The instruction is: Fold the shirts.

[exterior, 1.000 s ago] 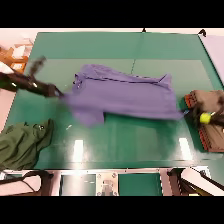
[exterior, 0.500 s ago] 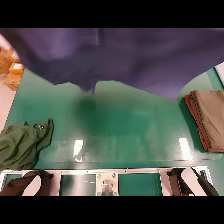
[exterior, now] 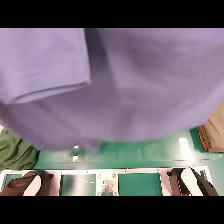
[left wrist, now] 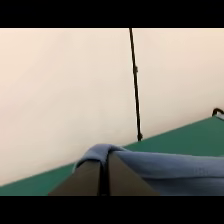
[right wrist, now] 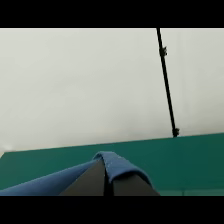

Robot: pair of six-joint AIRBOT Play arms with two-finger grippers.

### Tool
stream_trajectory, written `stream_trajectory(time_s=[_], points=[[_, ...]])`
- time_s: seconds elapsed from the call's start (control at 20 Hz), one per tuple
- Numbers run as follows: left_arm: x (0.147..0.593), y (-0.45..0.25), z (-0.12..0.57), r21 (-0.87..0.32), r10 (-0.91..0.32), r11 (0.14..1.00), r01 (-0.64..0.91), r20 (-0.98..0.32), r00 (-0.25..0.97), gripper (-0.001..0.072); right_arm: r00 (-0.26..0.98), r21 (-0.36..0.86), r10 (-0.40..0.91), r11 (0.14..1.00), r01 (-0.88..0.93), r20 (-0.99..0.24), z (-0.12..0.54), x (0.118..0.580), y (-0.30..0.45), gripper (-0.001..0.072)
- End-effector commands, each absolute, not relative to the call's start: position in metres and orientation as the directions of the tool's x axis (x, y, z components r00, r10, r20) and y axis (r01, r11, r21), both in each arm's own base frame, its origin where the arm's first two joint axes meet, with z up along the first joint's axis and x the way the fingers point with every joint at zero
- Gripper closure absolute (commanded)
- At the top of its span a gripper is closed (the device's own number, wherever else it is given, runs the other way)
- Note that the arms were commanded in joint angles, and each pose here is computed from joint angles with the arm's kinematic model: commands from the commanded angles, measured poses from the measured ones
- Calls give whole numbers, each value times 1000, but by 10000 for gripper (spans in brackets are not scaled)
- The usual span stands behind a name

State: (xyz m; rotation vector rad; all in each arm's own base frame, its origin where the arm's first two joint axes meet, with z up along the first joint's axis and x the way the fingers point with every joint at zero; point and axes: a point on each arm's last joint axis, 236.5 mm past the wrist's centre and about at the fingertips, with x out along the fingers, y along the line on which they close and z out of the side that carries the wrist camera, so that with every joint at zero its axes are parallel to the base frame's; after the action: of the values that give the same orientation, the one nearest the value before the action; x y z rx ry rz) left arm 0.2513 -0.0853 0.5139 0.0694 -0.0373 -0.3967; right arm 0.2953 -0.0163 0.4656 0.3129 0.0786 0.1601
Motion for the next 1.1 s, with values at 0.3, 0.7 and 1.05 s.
stream_trajectory(time_s=[0.3,0.7,1.05], points=[[473,-94,160,-384,-483,870,309,-535,693,681,842,646,257,751,136,-475,124,438,-50,696],[592,-82,52,-512,-474,844,160,-572,670,682,692,772,436,568,285,-576,-15,548,-71,697],[567,-85,25,-500,-512,847,180,-677,528,682,566,773,558,580,257,-607,-12,538,-61,697]])
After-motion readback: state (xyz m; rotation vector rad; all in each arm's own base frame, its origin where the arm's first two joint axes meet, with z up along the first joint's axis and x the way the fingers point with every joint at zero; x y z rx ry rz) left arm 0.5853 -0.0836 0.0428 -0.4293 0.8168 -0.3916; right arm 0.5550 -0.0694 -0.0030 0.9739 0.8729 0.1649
